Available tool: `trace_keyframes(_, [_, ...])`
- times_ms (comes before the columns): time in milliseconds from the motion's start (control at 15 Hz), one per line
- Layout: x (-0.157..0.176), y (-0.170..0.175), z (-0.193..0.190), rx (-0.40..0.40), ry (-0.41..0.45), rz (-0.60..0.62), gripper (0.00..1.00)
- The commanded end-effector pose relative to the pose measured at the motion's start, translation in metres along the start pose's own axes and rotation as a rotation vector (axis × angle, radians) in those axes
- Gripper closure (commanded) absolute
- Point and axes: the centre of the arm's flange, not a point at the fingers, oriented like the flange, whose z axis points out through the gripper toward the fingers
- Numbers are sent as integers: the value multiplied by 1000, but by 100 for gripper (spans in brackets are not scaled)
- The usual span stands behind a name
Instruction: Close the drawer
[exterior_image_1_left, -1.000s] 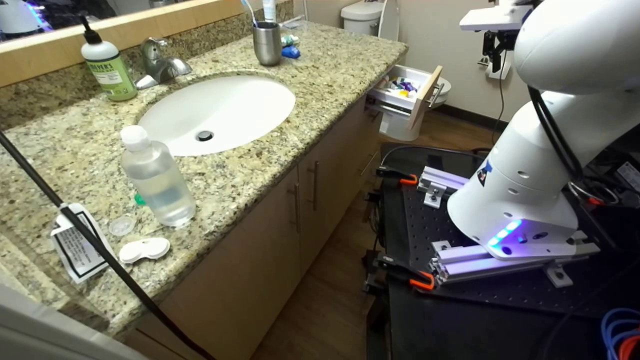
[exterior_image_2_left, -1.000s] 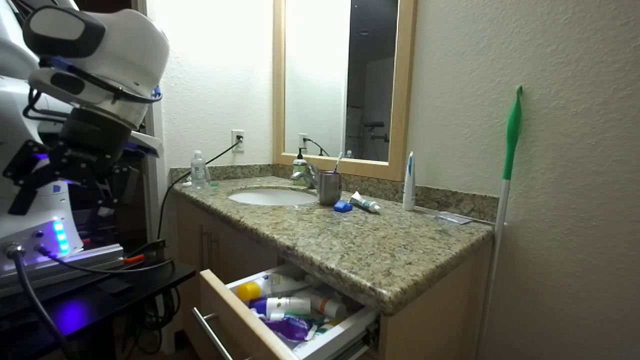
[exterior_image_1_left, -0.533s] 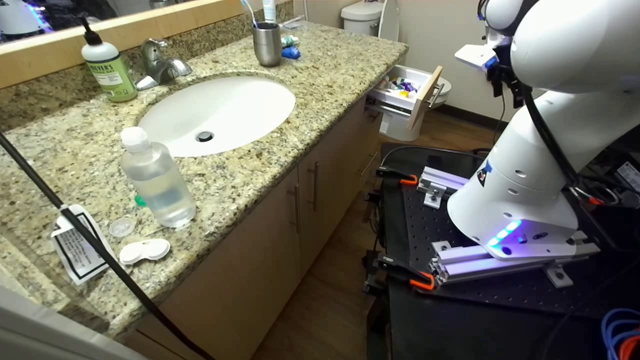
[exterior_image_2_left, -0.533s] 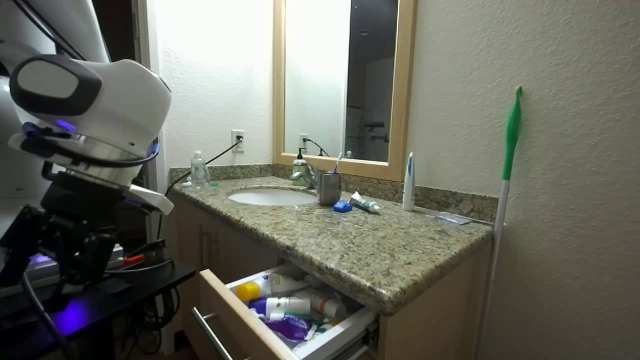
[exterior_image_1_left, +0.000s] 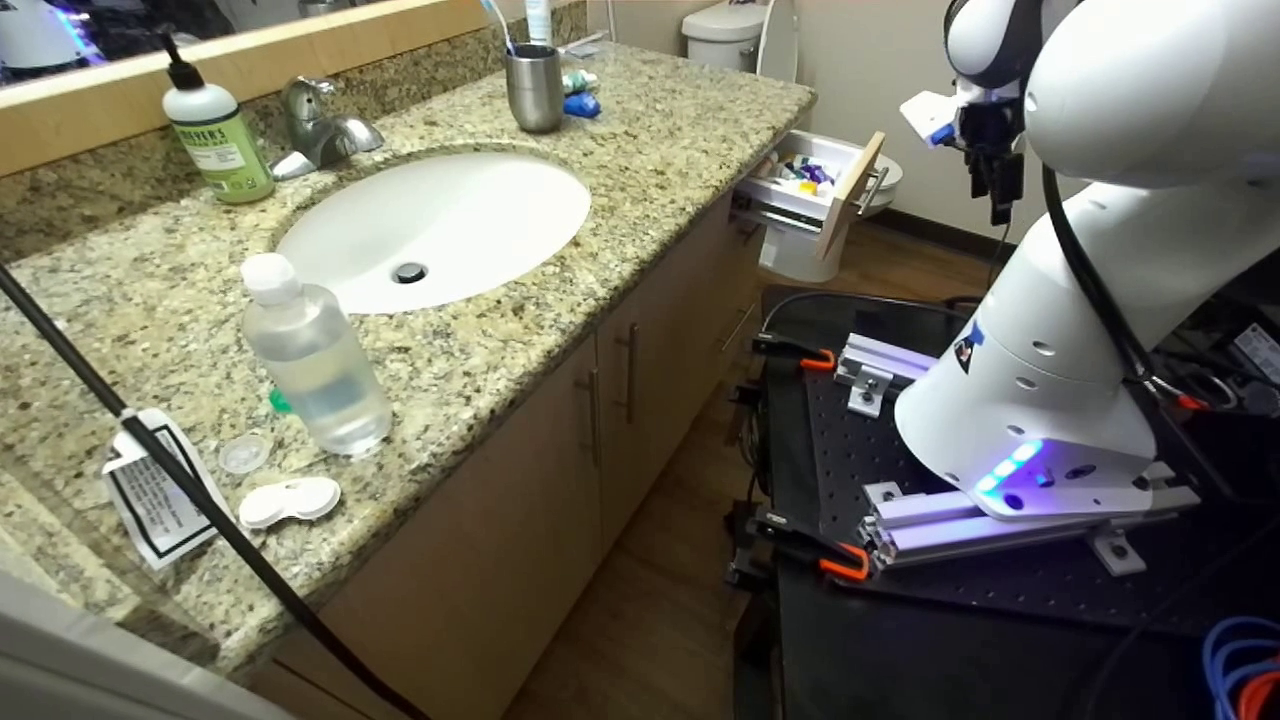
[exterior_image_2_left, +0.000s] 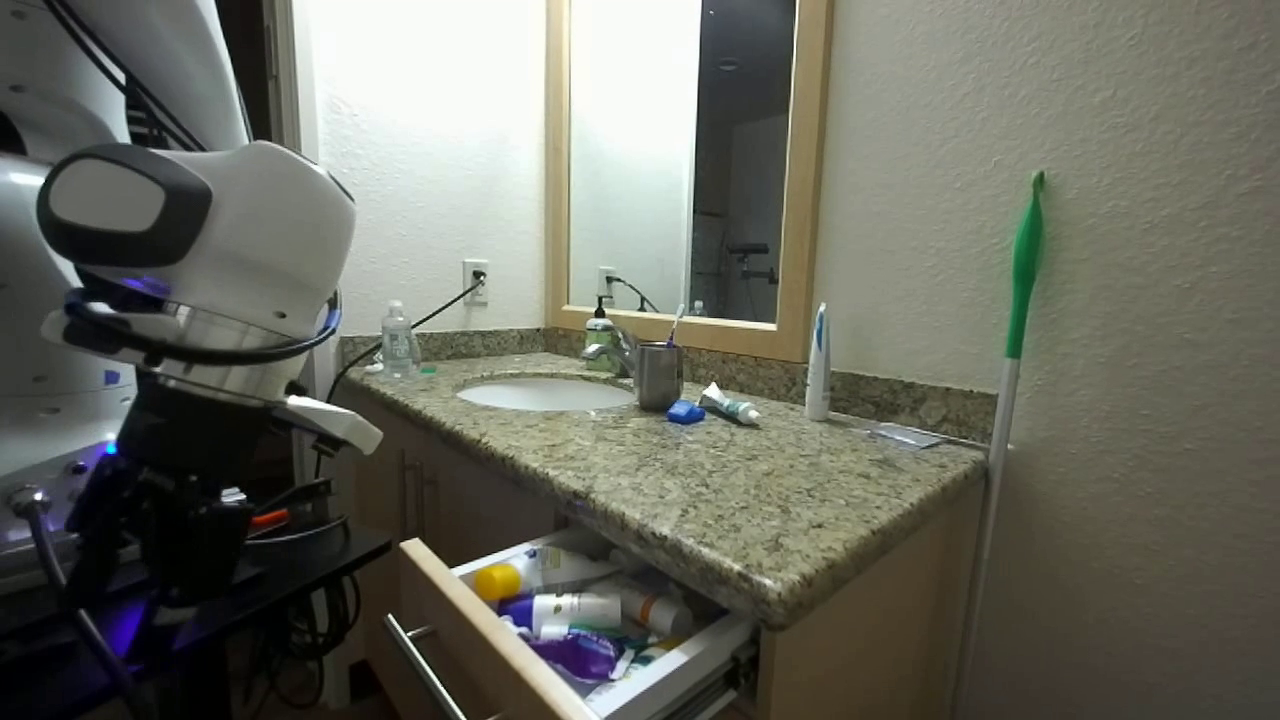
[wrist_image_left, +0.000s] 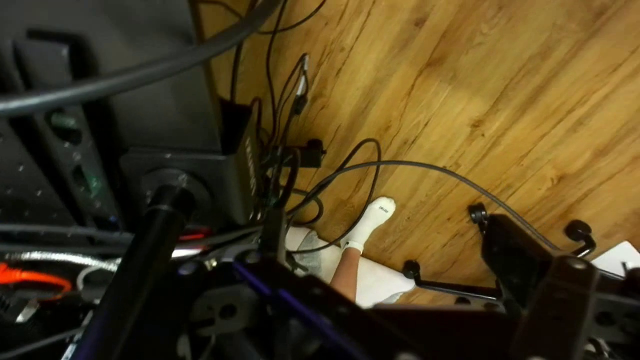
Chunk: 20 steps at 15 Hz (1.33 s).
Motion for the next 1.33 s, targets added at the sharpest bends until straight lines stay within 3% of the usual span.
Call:
trace_keyframes(0, [-32,-33,31,61,-58,196,0])
trace_keyframes(200, [-52,-55,41,55,-108,336,0])
trace_keyframes(333, [-61,-65,36,-13,-149,377,0])
trace_keyframes(400, [-65,-64,31,-55,-186,379,0])
trace_keyframes(533, [-70,-53,8,-122,-269,268,0])
trace_keyframes(600, [-80,-48,27,-79,-209,325,0])
trace_keyframes(733, [-85,-50,13,-96,-247,285,0])
trace_keyframes(867, [-100,-50,27,10,-194,371,0])
trace_keyframes(1000, [-121,-60,44,88,-219,473,0])
trace_keyframes(1267, [-156,-79,71,27,-274,677,0])
